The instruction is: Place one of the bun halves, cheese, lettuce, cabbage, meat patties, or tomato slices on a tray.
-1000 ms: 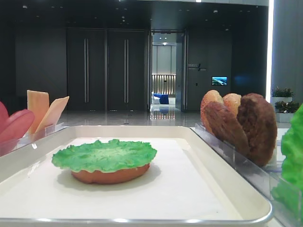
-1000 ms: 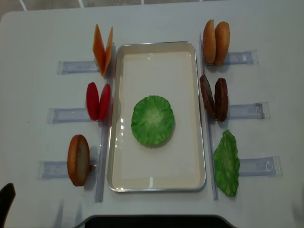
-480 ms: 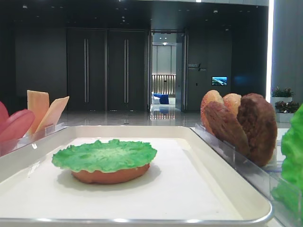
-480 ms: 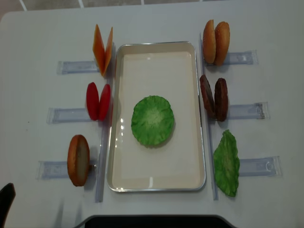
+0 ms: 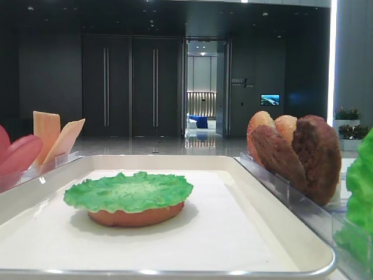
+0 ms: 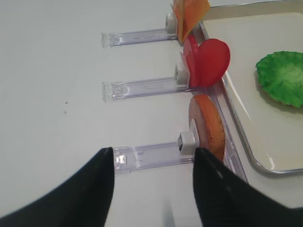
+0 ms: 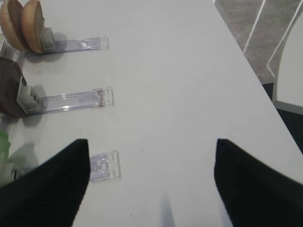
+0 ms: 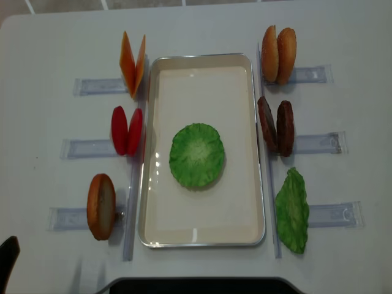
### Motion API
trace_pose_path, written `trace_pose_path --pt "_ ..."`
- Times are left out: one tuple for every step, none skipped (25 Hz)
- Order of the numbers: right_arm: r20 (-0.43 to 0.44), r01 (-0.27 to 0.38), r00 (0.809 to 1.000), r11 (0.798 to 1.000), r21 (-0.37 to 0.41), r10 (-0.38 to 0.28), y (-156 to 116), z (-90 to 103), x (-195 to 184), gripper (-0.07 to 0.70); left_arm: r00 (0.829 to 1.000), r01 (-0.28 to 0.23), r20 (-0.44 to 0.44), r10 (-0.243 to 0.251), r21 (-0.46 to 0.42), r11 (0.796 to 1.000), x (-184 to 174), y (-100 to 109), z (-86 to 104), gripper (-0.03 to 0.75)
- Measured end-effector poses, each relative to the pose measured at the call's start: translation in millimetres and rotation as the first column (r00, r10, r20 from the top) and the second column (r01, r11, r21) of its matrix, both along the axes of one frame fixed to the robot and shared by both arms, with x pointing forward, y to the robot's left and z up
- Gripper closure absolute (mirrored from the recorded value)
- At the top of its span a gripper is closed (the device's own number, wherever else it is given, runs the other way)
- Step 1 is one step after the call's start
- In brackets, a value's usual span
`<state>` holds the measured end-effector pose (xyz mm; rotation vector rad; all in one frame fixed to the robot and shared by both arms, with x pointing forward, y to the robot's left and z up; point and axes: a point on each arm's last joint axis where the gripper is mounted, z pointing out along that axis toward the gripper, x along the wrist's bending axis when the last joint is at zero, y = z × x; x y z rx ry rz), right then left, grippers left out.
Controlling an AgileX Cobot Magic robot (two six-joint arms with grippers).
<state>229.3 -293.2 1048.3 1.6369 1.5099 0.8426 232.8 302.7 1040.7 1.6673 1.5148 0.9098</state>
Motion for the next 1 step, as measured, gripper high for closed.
trace_pose_path --pt "0.000 0.000 1.000 1.000 0.000 0.000 0.0 0.0 0.0 0.113 1.000 0.000 0.000 0.000 0.000 1.000 0.0 0.0 0.0 0.307"
